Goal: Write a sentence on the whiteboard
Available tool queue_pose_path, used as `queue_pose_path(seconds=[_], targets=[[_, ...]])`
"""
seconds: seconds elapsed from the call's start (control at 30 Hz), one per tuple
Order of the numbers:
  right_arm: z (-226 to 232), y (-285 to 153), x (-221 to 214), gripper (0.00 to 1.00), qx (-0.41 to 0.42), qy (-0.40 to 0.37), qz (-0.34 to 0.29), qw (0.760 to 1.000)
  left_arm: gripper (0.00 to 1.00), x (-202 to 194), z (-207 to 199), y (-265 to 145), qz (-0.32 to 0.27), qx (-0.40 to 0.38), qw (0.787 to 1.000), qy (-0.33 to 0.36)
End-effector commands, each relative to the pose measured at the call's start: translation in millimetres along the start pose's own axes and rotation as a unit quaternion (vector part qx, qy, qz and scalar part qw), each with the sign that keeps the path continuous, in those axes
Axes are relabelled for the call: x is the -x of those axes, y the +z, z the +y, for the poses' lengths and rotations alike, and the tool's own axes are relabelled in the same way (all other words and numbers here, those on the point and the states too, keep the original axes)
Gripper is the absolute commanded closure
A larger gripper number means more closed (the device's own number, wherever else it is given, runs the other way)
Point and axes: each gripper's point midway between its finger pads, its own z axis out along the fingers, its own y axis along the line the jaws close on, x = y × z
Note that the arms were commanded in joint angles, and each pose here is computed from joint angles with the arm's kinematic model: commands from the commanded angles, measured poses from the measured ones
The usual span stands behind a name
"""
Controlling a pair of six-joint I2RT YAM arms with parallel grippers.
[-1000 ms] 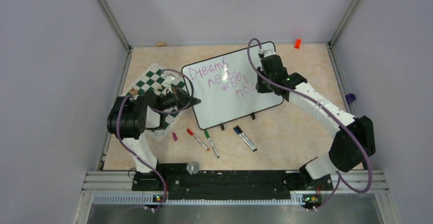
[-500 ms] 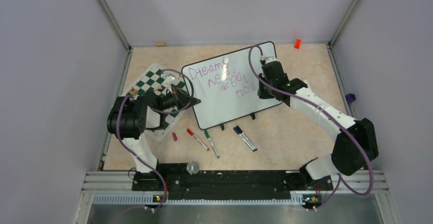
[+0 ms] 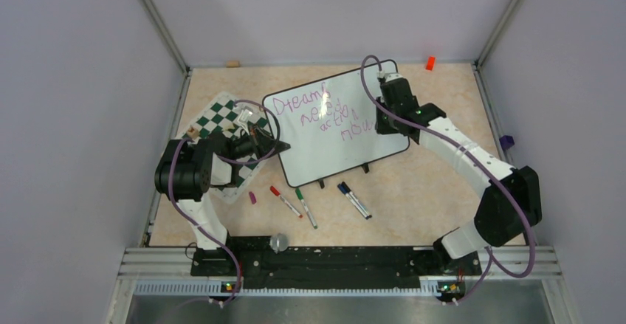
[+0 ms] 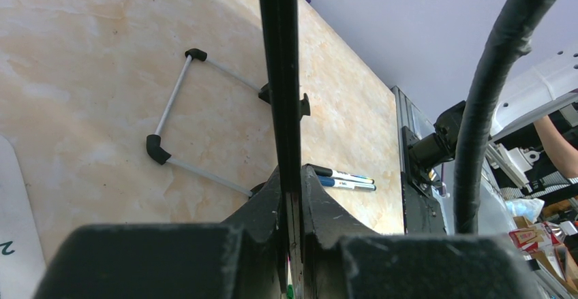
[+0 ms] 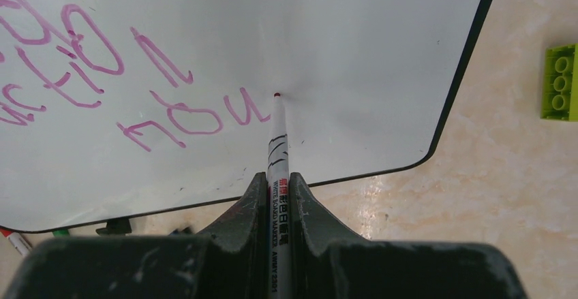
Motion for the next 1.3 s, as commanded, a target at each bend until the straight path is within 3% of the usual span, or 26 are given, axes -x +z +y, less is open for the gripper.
queue_pose_path(seconds=[0.0,0.7,0.8,1.0,1.07,1.17,1.27], targets=[[1.9,2.1,43.2,1.00,0.001,0.008,-0.061,0.998,1.00,-7.7,-10.7,-0.2,0.027,-0.042,0.996,0.077],[-3.6,-49.2,57.2,1.00,0.021,0.025,-0.135,0.990,1.00,-8.1,-12.2,-0.5,0.026,-0.042,0.996,0.079],[-2.0,-52.2,59.3,1.00,0.027,0.027,-0.142,0.989,0.85,-9.0,-13.9,-1.2,0.032,-0.048,0.995,0.079],[-1.1,-54.5,61.2,1.00,0.030,0.029,-0.147,0.988,0.65,-10.1,-15.9,-1.9,0.035,-0.050,0.995,0.082],[-1.3,-55.9,62.6,1.00,0.030,0.028,-0.149,0.988,0.47,-10.5,-15.8,-1.7,0.035,-0.051,0.995,0.081],[-2.2,-57.9,63.1,1.00,0.029,0.024,-0.151,0.988,0.04,-10.0,-17.5,-2.3,0.033,-0.050,0.995,0.084],[-2.8,-59.3,63.7,1.00,0.029,0.022,-0.154,0.987,0.01,-10.5,-19.9,-3.1,0.030,-0.047,0.994,0.092]])
